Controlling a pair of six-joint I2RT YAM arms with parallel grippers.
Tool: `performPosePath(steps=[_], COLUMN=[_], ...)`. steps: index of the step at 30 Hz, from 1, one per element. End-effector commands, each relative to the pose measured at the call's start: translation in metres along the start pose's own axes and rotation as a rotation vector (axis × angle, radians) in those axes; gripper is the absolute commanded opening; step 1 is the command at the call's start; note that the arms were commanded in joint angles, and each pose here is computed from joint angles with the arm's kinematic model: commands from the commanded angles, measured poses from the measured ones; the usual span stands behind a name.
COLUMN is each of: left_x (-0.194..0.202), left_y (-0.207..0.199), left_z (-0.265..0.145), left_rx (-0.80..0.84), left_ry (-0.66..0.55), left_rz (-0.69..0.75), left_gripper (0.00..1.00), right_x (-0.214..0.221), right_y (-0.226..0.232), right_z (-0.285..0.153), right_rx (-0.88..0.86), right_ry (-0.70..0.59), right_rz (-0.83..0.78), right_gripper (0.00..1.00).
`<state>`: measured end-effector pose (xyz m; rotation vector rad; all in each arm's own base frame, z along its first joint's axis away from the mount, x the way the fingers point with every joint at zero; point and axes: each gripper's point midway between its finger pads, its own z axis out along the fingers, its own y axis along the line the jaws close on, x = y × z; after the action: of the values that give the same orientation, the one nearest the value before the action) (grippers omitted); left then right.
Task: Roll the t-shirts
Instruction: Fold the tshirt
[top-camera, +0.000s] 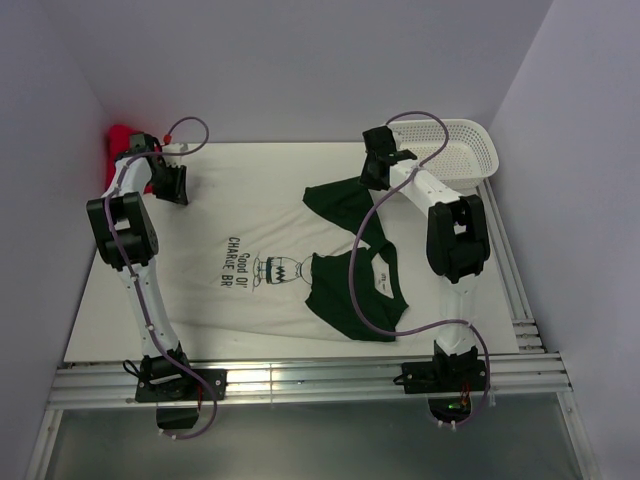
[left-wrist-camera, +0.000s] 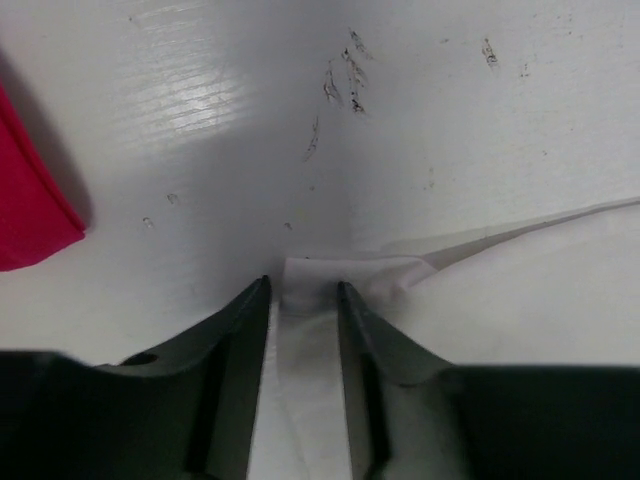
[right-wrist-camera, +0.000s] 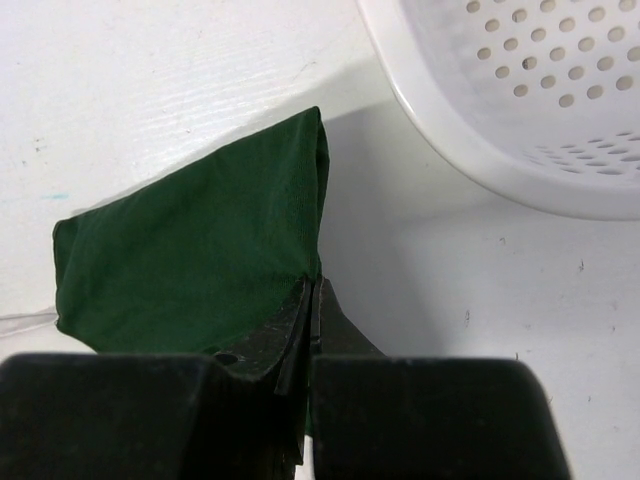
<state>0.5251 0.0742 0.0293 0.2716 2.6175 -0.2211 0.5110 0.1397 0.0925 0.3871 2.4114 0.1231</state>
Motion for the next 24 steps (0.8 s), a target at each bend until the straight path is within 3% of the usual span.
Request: performPosePath(steps=[1, 2, 6, 15, 24], left_x=[-0.027, -0.028, -0.041, -0.07, -0.056], left_y=[-0.012, -0.012, -0.015, -0.013, -0.001], left_z=[-0.021, -0.018, -0.019, -0.052, -0.063], left_rx=[0.019, 0.018, 0.027, 0.005, 0.032], left_ry=[-0.071, -0.071, -0.106, -0.23, -0.232], left_rz=[0.038, 0.038, 0.002, -0.043, -0.073], left_gripper=[0.35, 0.31, 0.0, 0.0, 0.0], right_x=[-0.021, -0.02, -0.02, -0.023, -0.025], right_y=[0.007, 0.007, 0.004, -0.009, -0.02], right_z=[-0.017, -0.017, -0.02, -0.032, -0.054], right_rx=[-0.012, -0.011, 0.0, 0.04, 0.06], right_ry=[-0.072, -0.071, -0.076, -0.106, -0.144], right_rz=[0.011, 0.01, 0.004, 0.004, 0.013], right_gripper=[0.0, 0.0, 0.0, 0.0, 0.0])
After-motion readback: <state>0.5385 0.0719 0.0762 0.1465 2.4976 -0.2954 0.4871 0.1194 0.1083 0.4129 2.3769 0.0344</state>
